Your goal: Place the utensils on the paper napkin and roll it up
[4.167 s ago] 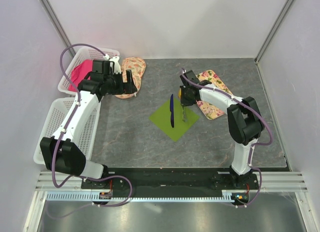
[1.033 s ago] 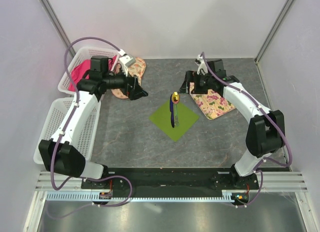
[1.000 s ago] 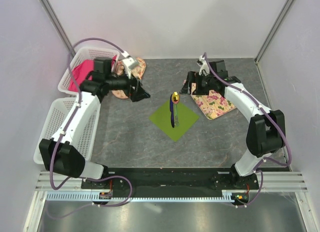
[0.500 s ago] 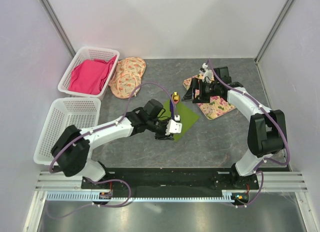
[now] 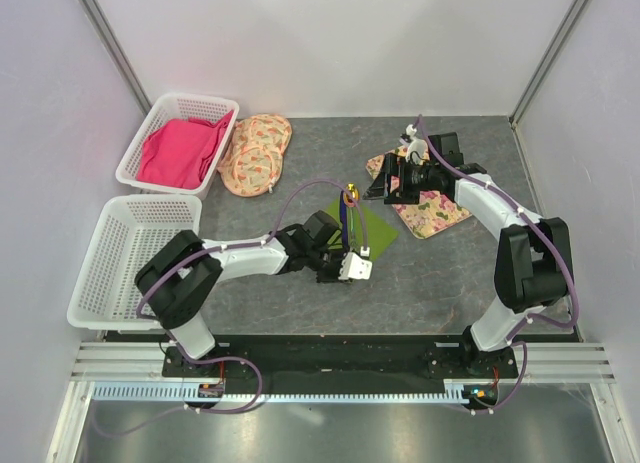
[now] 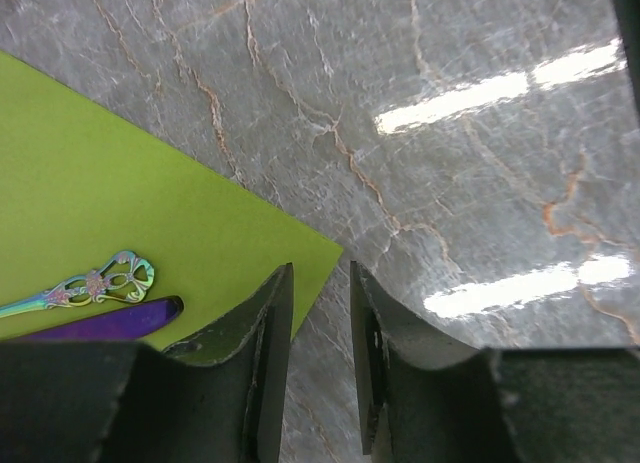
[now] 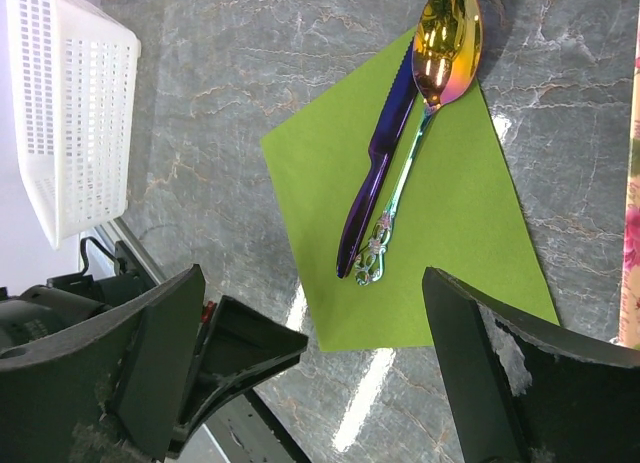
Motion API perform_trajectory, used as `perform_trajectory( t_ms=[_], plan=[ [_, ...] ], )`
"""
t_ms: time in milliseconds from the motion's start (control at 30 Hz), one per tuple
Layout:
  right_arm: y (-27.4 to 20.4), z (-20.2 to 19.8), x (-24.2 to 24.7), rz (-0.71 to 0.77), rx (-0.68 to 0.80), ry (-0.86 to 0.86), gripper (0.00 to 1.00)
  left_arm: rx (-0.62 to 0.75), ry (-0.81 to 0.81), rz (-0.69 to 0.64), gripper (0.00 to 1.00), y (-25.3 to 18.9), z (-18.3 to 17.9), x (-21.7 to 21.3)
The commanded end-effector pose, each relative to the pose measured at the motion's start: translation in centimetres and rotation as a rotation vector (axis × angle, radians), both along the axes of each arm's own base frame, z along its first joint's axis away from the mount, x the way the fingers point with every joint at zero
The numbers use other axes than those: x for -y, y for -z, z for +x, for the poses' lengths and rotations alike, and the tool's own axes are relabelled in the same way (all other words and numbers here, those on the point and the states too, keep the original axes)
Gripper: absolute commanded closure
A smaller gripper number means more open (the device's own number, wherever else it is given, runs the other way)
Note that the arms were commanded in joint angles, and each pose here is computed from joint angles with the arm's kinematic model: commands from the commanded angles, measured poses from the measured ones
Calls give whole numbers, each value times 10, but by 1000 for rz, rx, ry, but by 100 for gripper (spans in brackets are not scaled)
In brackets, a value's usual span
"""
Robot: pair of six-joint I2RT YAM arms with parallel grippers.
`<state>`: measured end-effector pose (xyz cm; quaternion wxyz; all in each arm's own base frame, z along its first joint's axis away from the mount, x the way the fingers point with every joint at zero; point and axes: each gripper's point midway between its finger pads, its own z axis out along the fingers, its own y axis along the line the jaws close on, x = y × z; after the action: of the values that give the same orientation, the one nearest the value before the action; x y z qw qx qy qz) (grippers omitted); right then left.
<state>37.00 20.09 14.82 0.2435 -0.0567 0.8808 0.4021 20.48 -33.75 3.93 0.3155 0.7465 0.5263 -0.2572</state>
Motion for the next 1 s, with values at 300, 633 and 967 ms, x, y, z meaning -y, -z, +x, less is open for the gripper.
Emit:
perform_trajectory(
  t_ms=[300,633,967],
  plan=[
    [6,8,4,14,-6,19,2,63,47,6,55,19,9,9],
    [11,10,8,12,-26,40,2,79,72,30,58,31,4,7],
    [15,11,8,28,-47,43,2,74,90,31,73,32,-5,3]
  ],
)
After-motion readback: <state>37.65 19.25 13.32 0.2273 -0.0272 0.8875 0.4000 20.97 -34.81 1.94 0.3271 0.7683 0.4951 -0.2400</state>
